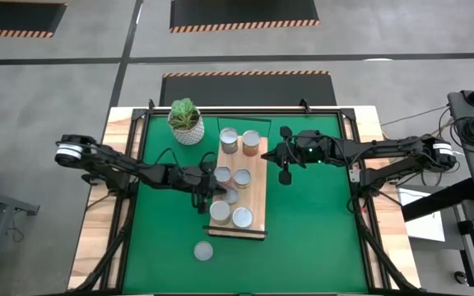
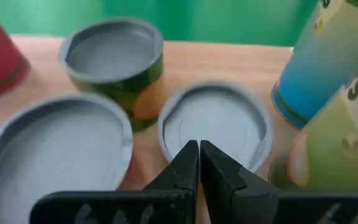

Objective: Pick and place cans onto a shelf
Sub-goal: Adjust the canned mushroom on the shelf

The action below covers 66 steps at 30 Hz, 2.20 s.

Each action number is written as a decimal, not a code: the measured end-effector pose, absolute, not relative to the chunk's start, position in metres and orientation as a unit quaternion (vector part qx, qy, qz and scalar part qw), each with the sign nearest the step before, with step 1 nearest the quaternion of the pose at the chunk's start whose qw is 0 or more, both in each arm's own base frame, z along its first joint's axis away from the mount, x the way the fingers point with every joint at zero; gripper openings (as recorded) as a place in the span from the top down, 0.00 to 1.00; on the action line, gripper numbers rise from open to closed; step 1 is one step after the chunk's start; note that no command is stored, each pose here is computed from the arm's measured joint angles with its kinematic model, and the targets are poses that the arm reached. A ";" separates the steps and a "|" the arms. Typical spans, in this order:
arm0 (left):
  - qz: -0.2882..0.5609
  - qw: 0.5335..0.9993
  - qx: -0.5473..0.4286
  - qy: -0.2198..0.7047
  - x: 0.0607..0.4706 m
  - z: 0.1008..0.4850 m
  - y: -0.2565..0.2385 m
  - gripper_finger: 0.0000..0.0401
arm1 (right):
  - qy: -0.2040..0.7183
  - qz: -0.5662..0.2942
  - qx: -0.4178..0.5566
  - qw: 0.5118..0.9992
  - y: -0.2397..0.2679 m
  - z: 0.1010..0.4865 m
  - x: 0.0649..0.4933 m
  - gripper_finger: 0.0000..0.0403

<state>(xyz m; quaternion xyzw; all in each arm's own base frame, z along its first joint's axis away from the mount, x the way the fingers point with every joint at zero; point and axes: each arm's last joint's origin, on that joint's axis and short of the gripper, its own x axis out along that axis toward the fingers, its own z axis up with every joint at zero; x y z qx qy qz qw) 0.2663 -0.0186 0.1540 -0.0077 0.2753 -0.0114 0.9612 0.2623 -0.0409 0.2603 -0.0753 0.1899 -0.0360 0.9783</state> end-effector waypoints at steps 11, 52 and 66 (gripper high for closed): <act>-0.014 0.952 -0.048 0.301 0.256 0.159 -0.021 1.00 | 0.192 -0.035 -0.075 0.978 -0.041 0.260 0.262 0.98; 0.001 0.981 -0.011 0.196 0.230 0.207 -0.050 1.00 | 0.303 0.021 -0.053 0.951 -0.019 0.299 0.322 0.98; 0.002 0.979 -0.012 0.203 0.229 0.205 -0.050 1.00 | 0.340 0.112 -0.067 0.931 -0.019 0.279 0.393 0.98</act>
